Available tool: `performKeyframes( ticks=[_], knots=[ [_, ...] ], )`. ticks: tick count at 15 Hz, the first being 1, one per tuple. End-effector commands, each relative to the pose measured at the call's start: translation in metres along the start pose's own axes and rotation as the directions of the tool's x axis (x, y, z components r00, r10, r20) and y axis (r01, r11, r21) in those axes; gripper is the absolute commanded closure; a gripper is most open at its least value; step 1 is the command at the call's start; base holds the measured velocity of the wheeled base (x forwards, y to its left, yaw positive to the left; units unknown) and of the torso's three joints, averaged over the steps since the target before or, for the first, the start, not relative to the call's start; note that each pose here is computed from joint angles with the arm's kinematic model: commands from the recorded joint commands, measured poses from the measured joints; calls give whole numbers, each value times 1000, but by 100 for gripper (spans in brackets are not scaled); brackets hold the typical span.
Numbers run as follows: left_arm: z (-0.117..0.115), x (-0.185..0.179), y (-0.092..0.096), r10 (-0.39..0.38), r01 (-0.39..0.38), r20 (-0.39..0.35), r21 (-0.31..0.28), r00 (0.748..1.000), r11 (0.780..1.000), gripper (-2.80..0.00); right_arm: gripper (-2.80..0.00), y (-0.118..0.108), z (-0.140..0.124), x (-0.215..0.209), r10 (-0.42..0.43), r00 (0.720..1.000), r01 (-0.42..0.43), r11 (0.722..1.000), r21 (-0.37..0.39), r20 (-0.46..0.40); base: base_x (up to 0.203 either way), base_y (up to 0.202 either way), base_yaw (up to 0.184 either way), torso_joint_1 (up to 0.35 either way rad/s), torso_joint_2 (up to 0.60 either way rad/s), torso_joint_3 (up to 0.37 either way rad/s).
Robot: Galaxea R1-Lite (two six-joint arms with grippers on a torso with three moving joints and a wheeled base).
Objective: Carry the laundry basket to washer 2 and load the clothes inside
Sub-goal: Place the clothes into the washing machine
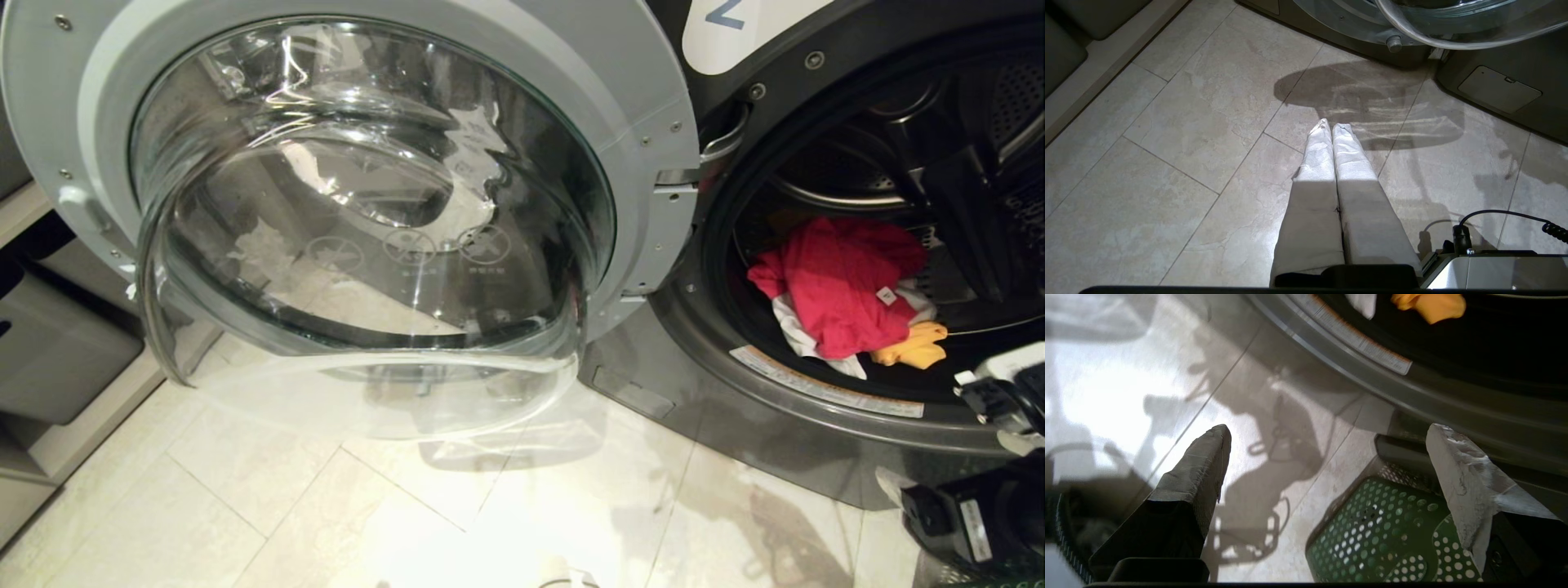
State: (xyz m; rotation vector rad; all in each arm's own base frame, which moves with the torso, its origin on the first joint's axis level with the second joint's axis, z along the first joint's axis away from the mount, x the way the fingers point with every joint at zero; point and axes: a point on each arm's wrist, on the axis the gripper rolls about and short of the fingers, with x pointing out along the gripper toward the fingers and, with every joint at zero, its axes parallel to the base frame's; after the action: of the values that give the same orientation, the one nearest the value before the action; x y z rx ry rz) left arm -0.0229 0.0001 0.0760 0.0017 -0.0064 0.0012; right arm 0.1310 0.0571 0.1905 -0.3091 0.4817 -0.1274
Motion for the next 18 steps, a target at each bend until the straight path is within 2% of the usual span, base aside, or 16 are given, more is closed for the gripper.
performKeyframes(
  ticks=[1,5,9,12,14,15,18],
  knots=[
    [0,0,0,0,0,1,0,1000,1000,0,-280,21,6,37,-73,997,74,997,21,-15,0,0,0,0,0,0],
    [0,0,0,0,0,1,0,1000,1000,0,-280,33,12,68,-120,992,123,986,109,-36,0,0,0,0,0,0],
    [0,0,0,0,0,1,0,1000,1000,0,-280,18,12,121,-239,967,251,946,203,-84,0,0,0,0,0,0],
    [0,0,0,0,0,1,0,1000,1000,0,-280,6,22,154,-240,968,251,931,265,-75,0,0,0,0,0,0],
    [0,0,0,0,0,1,0,1000,1000,0,-280,-1,38,168,-248,968,251,920,302,-49,0,0,0,0,0,0],
    [0,0,0,0,0,1,0,1000,1000,0,0,-4,48,170,-238,971,236,919,317,-32,0,0,0,0,0,0],
    [0,0,0,2,-2,1,0,1000,1000,0,0,-5,52,170,-209,974,227,923,310,-93,0,0,0,0,0,0]
  ],
)
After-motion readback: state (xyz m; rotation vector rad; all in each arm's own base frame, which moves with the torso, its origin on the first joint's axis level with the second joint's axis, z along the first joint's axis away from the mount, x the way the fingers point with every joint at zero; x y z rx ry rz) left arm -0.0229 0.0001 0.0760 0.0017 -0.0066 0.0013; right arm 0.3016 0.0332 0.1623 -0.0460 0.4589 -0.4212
